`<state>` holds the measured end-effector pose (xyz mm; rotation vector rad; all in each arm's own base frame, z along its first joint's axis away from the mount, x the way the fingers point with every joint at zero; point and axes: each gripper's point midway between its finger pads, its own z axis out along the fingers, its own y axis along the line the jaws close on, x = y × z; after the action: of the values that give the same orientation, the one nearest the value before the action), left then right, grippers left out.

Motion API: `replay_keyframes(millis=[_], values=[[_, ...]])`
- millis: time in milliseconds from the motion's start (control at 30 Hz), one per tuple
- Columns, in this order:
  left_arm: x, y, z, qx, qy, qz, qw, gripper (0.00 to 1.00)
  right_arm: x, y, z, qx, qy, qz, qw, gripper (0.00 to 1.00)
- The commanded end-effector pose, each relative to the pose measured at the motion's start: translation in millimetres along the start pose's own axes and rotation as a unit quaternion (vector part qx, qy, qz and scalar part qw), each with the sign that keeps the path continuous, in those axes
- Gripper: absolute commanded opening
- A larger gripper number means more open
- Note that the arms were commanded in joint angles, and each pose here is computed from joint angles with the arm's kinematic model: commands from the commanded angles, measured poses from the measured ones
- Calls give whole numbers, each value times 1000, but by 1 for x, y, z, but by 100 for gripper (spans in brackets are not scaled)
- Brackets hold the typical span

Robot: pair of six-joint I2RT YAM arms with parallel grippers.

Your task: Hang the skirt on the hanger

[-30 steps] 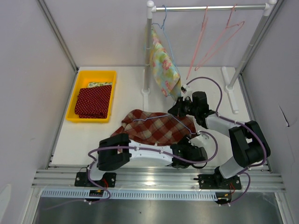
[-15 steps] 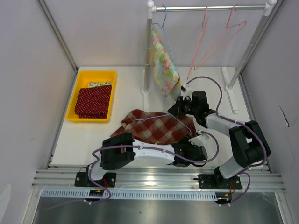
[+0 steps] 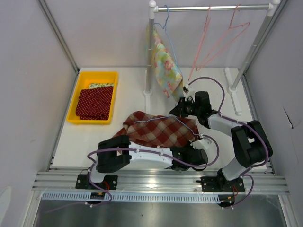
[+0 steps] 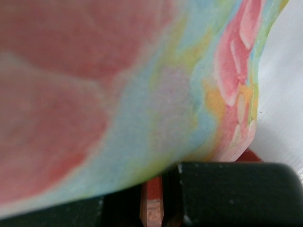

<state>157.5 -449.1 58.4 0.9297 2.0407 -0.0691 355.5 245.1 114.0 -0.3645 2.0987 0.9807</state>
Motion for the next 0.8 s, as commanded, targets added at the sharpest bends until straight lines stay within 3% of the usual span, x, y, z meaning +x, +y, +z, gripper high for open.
replay_keyframes(millis=[0, 300, 567, 767], values=[[-35, -18, -43, 75, -46, -54, 995, 0, -24, -4, 3, 3, -35, -39, 999, 0], [-2, -47, -78, 167, -10, -71, 983, 0, -20, 2, 1, -26, -54, -25, 998, 0], [-2, -80, -115, 241, -14, -56, 969, 0, -16, 9, 0, -52, -72, 0, 996, 0], [7, -87, -127, 255, -10, -54, 965, 0, -15, 6, 1, -41, -86, 10, 995, 0]])
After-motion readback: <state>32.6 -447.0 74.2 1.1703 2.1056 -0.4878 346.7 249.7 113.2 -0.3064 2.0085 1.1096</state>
